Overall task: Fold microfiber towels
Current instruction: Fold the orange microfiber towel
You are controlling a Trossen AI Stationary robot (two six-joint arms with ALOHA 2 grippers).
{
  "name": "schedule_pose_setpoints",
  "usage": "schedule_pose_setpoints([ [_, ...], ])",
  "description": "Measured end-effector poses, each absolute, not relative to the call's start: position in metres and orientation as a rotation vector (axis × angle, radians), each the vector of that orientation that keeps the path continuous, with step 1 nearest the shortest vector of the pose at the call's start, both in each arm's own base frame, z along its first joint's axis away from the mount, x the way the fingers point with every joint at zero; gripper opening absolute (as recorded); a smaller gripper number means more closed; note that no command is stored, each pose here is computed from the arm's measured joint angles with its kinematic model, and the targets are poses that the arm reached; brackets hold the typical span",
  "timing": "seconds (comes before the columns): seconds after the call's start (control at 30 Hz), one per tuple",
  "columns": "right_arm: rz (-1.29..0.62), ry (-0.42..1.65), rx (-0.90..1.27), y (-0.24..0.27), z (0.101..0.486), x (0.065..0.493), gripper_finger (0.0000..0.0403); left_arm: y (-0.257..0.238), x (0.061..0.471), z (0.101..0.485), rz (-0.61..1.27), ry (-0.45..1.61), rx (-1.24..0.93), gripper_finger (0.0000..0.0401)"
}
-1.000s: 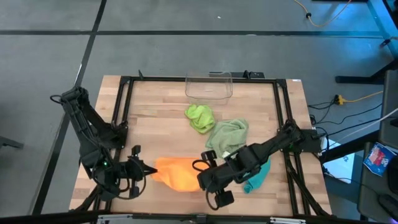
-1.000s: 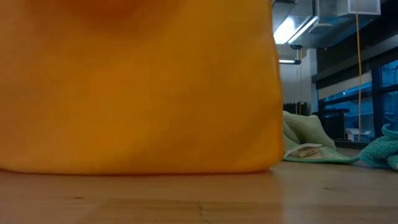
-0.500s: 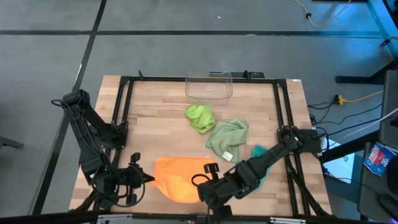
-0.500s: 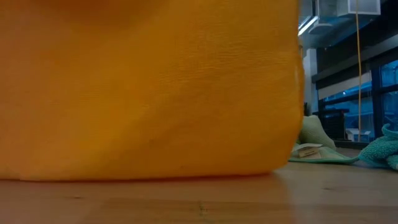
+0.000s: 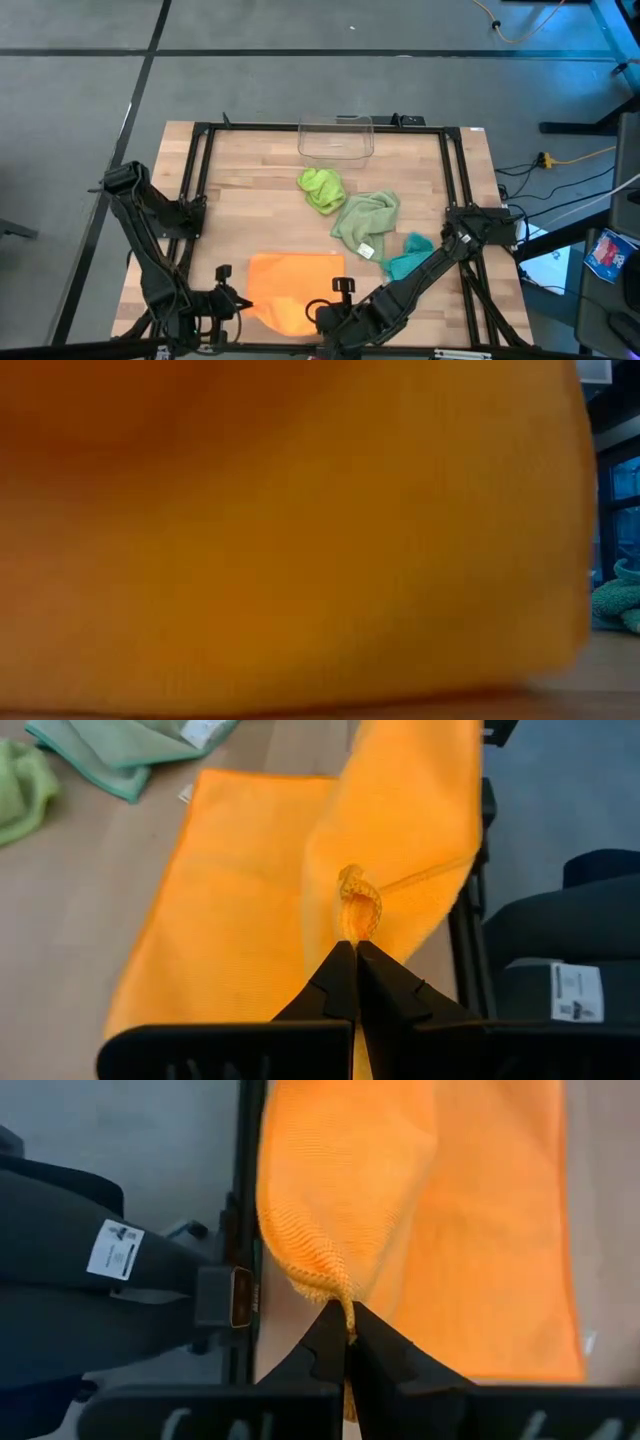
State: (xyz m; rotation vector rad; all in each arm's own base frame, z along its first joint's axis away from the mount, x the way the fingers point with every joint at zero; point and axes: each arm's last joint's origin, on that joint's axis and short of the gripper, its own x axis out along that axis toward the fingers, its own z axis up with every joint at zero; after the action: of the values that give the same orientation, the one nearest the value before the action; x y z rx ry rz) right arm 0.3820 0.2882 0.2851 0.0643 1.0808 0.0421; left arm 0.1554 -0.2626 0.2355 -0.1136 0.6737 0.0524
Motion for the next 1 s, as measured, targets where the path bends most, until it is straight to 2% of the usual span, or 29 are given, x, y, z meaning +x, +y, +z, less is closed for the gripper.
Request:
schedule_pose_setpoints([
  [0.3, -0.012, 1.134, 0.074, 0.293, 0.258, 0.389, 0.0008, -0.270, 0.158, 0.230, 0.022, 0.692, -0.141, 0.0000],
  [1.0, -0.251, 1.140, 0.031, 0.251, 0.256, 0.404, 0.0008, -0.239, 0.182, 0.225, 0.159, 0.752, 0.028, 0.0000],
])
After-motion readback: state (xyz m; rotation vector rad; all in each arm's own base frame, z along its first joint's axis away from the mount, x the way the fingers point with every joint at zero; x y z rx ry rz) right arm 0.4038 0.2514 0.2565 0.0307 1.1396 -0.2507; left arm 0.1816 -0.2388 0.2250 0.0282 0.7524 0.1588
